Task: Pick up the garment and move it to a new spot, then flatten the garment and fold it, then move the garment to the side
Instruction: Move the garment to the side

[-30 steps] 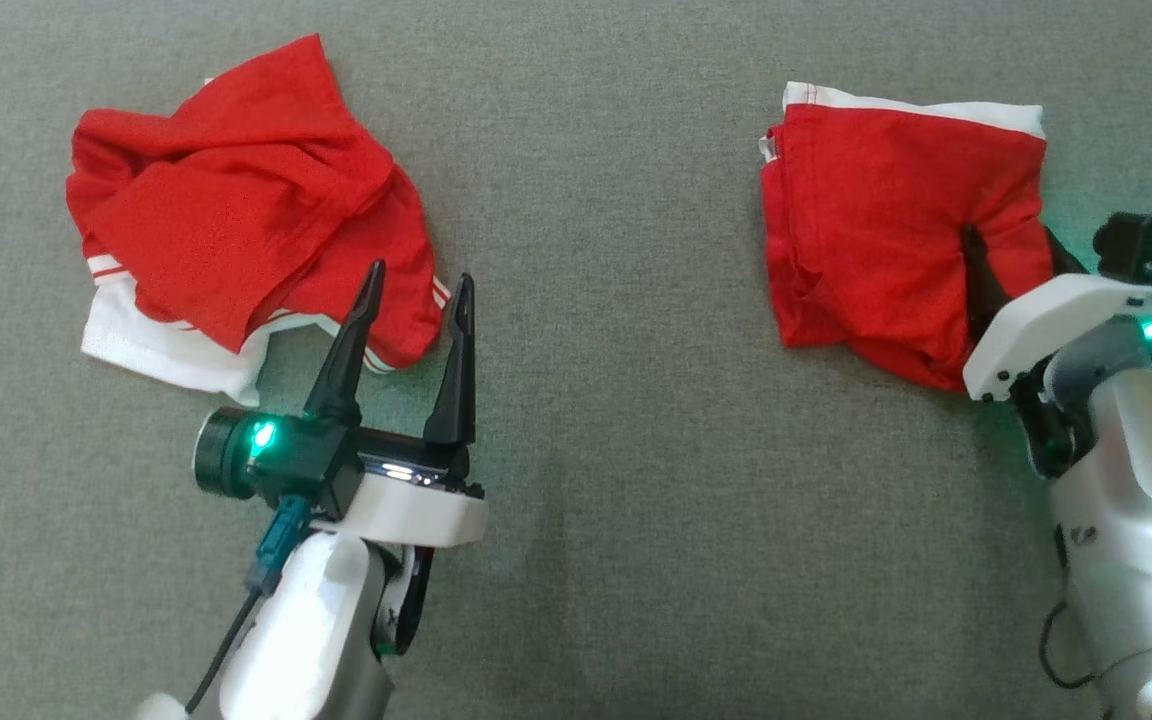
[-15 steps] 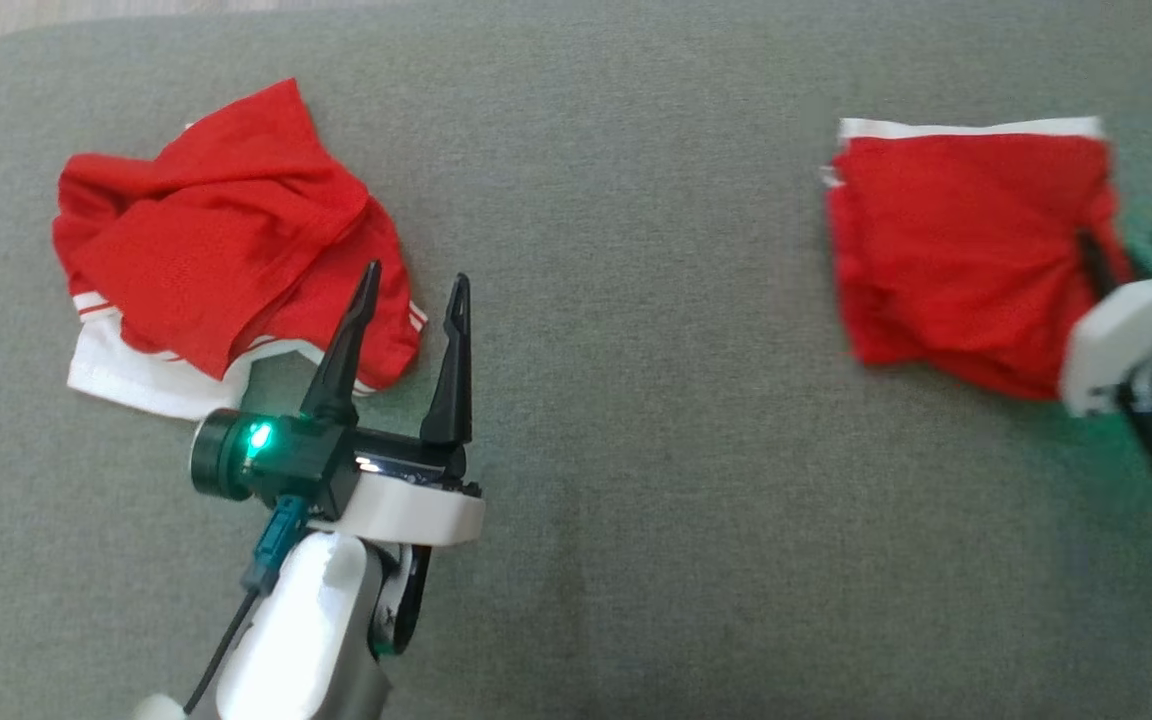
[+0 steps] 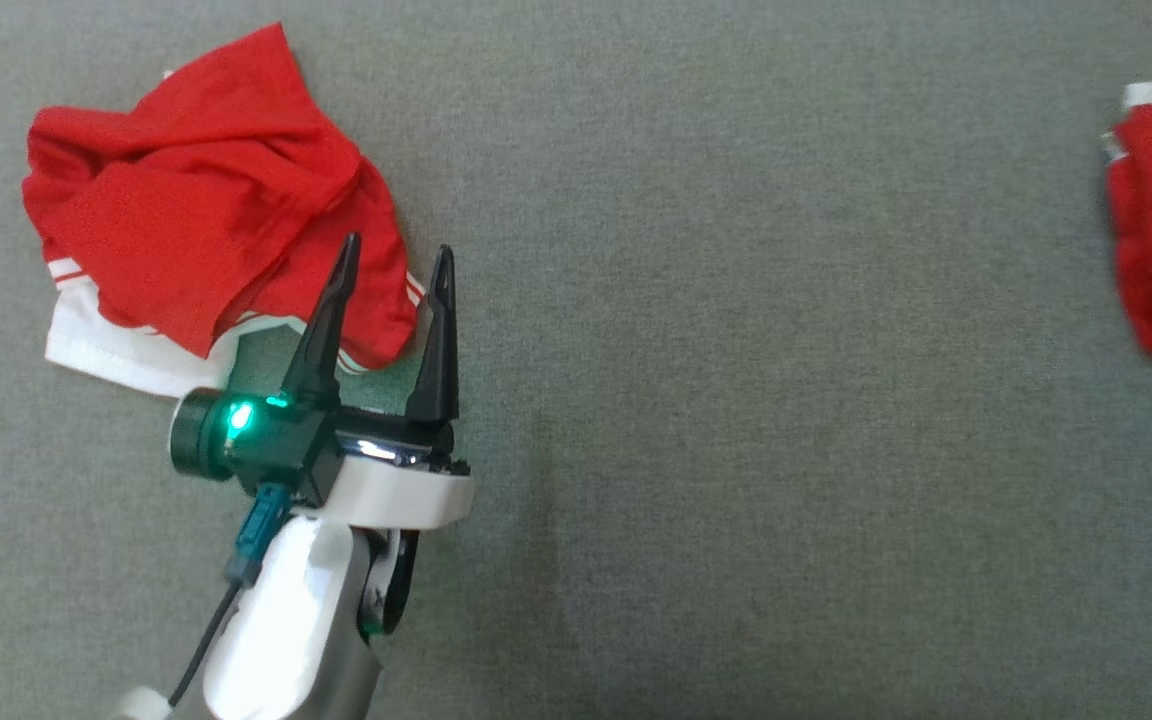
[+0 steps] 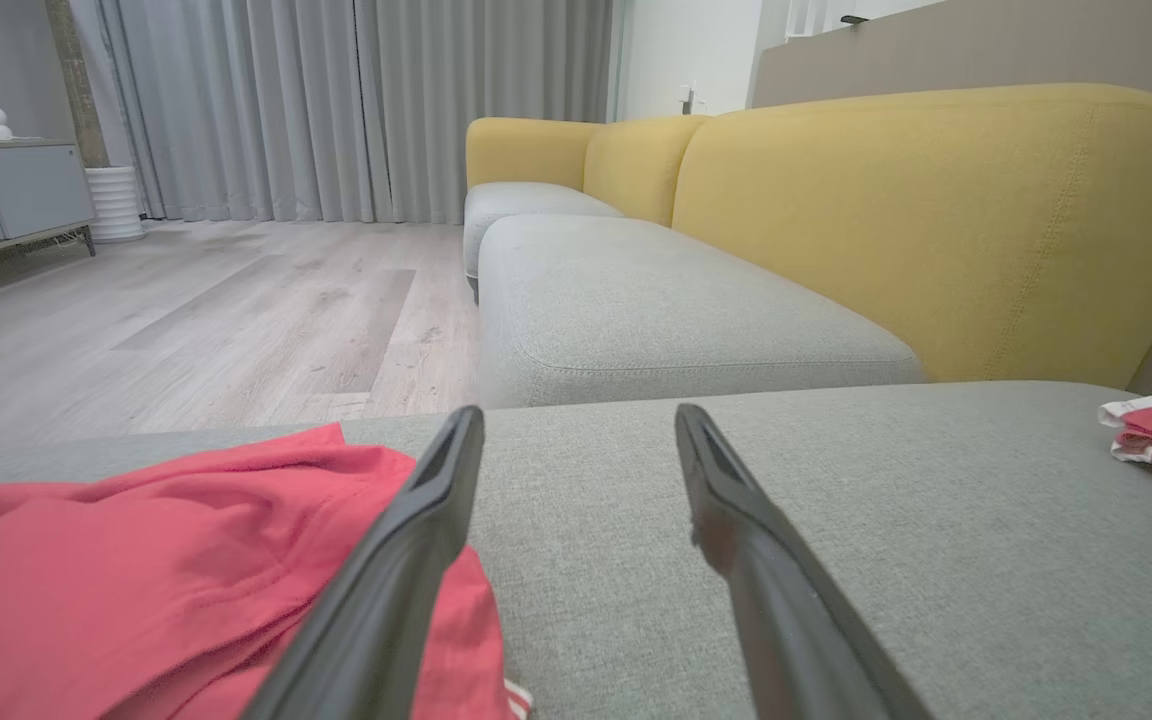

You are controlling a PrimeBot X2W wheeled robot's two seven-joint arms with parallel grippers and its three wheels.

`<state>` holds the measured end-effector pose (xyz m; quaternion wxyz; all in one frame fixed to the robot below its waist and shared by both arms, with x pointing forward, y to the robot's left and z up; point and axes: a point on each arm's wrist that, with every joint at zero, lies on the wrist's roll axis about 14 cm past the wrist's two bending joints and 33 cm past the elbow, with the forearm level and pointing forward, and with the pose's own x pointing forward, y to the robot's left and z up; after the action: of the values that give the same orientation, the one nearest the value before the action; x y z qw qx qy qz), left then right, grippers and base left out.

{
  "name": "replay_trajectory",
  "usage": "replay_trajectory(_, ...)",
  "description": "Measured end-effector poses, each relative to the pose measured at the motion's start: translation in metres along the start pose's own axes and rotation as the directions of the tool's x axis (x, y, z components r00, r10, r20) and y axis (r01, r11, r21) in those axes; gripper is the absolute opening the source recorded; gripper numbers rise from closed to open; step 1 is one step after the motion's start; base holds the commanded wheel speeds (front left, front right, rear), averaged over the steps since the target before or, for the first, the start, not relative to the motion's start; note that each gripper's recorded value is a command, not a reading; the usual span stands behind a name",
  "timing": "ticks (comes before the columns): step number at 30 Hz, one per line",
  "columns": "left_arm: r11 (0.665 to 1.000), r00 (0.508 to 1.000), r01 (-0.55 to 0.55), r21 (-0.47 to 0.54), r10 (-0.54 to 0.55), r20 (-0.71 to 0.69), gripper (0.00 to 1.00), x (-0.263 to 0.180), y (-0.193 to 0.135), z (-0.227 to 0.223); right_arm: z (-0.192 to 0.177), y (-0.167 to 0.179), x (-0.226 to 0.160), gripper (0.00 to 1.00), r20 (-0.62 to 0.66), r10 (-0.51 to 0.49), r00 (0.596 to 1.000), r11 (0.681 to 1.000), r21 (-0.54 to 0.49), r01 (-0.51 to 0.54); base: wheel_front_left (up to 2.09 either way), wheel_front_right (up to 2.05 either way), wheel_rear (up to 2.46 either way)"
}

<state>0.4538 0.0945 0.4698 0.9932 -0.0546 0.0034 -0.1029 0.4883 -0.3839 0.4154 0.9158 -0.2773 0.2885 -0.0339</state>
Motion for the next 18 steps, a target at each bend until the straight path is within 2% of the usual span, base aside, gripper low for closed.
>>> replay_trajectory(1,1.000,1.000,-0.001,0.002,0.001,-0.001,1.00,0.002,0.001,-0.001,-0.001,-0.005,0.001,0.00,-0.003,-0.012,1.000,1.000,-0.029,0.012,0.00,0.00,0.00)
replay_trajectory(9,1.000,1.000,0.005,0.009,-0.005,0.001,1.00,0.010,0.004,-0.003,-0.005,-0.015,0.011,0.00,-0.019,-0.065,0.998,0.997,-0.032,0.064,0.00,0.00,0.00)
replay_trajectory(10,1.000,1.000,0.005,0.009,-0.005,0.002,1.00,0.010,0.005,-0.002,-0.004,-0.015,0.011,0.57,-0.015,-0.070,0.997,0.997,-0.025,0.069,0.00,0.00,0.00)
replay_trajectory(11,1.000,1.000,0.005,0.010,-0.005,0.004,1.00,0.009,0.004,-0.001,-0.001,-0.015,0.011,1.00,-0.008,-0.077,0.997,0.997,-0.005,0.077,0.00,0.00,0.00)
replay_trajectory(18,1.000,0.999,0.011,0.017,-0.011,0.042,1.00,0.007,0.000,0.015,0.032,-0.015,0.000,1.00,0.116,-0.121,0.986,0.987,0.116,0.107,0.00,0.00,0.00)
